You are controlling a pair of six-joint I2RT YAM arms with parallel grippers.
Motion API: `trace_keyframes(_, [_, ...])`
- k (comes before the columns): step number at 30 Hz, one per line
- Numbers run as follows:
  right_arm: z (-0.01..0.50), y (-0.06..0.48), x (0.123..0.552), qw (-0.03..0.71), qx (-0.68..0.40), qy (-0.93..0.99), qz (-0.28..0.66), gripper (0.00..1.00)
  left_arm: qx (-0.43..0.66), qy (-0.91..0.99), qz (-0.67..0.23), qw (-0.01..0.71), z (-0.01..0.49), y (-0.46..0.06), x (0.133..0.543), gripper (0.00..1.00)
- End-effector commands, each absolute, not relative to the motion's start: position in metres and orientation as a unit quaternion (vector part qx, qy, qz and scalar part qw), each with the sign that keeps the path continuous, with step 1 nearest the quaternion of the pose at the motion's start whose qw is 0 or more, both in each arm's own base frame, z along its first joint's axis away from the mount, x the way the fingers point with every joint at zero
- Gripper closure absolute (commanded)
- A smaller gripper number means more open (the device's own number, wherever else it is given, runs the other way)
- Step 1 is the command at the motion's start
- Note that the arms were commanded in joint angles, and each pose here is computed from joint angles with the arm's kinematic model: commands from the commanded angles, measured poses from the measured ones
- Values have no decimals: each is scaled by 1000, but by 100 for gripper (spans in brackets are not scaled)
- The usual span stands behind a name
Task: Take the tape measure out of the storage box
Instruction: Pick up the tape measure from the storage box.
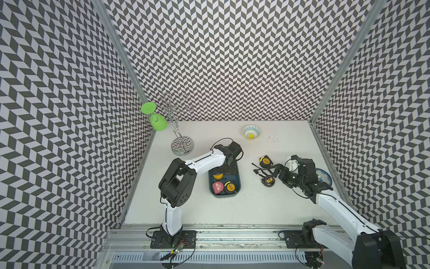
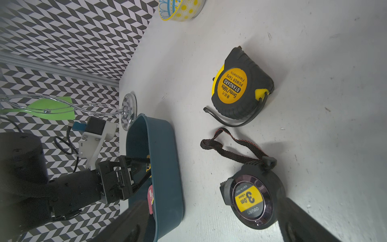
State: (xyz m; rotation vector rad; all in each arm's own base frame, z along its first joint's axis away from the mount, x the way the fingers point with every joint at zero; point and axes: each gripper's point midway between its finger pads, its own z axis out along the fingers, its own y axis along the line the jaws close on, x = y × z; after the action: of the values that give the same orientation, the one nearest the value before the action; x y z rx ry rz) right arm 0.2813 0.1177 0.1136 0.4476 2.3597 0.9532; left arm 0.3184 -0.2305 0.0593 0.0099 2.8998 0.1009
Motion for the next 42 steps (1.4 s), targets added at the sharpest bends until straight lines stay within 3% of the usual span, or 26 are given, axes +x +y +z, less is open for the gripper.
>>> trace_keyframes(1, [123, 120, 289, 293, 161, 868, 367, 0, 3, 989, 63, 134, 62, -217, 322, 5])
trace_keyframes(16, [121, 121, 291, 289, 161, 869, 369, 1, 15, 987, 96, 124, 36, -206, 322, 9])
trace_keyframes(28, [121, 120, 292, 288, 163, 869, 367, 0, 19, 990, 81, 116, 17, -210, 325, 21])
trace_keyframes(35, [120, 121, 292, 286, 164, 870, 368, 0, 15, 990, 68, 120, 21, -215, 325, 34])
trace_keyframes(42, [120, 122, 293, 284, 162, 870, 370, 0, 11, 992, 56, 115, 22, -217, 322, 56])
